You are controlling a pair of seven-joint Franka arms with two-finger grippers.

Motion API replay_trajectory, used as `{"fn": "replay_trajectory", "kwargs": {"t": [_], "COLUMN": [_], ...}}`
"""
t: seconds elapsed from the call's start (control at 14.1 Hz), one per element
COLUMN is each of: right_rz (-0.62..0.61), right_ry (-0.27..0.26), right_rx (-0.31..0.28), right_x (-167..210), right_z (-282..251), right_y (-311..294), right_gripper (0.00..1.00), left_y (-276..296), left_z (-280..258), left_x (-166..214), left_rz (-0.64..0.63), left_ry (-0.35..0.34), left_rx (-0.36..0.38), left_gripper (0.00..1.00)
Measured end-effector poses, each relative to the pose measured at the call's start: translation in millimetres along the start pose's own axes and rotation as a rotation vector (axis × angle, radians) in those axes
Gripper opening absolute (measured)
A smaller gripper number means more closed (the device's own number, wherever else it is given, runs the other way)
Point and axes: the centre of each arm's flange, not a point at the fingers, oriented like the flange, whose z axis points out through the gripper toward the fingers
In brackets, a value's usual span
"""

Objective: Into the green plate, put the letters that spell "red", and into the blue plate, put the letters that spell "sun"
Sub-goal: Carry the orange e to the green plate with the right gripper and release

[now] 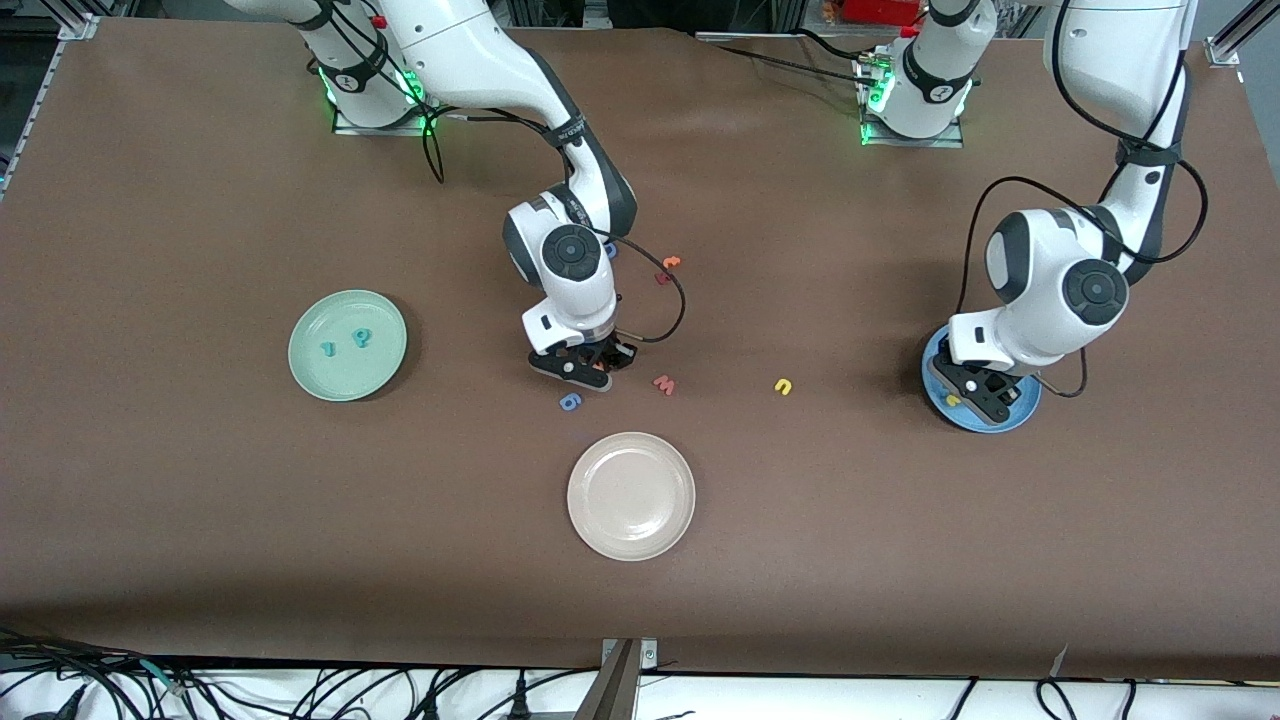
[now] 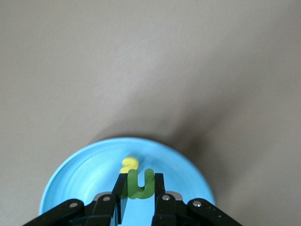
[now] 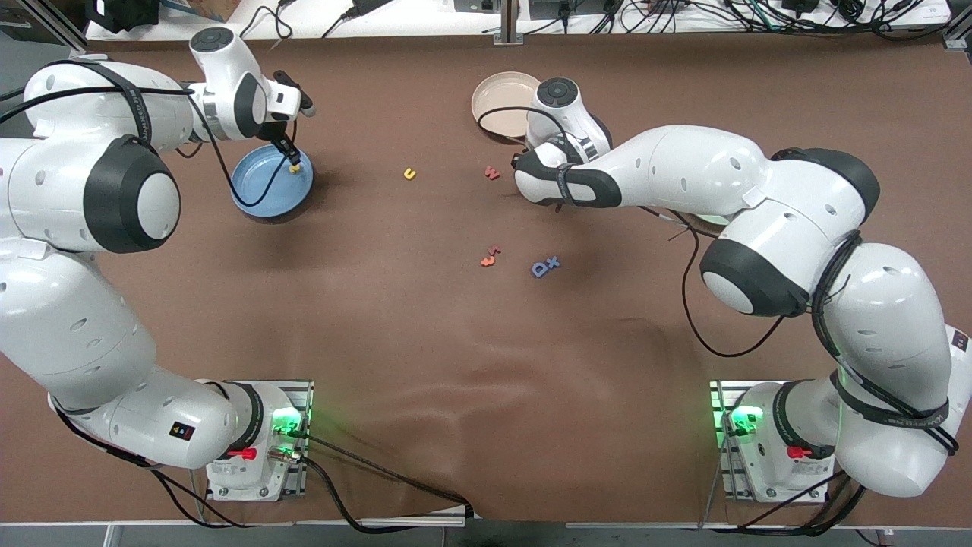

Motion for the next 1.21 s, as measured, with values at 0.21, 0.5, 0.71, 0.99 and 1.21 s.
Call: {"fn": "replay_trajectory", "kwargs": {"t": [0.21,0.5,0.71,0.99,1.21], "right_rz": [-0.003,-0.075,-0.177,-0.293,-0.353], "right_ry": [0.001,-0.045,-0.116,-0.196,-0.249], "right_rx": [0.003,-0.05,-0.141,-0.192,-0.202], "right_x": [0,14,58,109,120], "right_z": [-1,-32,-78,-109,-89], "right_y": [-1,4,45,127,208], "right_gripper": [0.28,0.28,0.28,0.28,0.28], "left_y": [-11,-12,-12,0,42], "left_z": [3,9,8,4,-4], "left_x": [-13,-16,-16,0,47], "left_rz": [0.032,0.04,0.032,-0.095,-0.183], "left_ry": [-0.008,-0.016,-0.016,0.011,0.048], "left_rx": [-0.001,-0.007,-0.007,-0.018,-0.041], "left_gripper": [0.32,0.69,0.97,0.99,0.99]}}
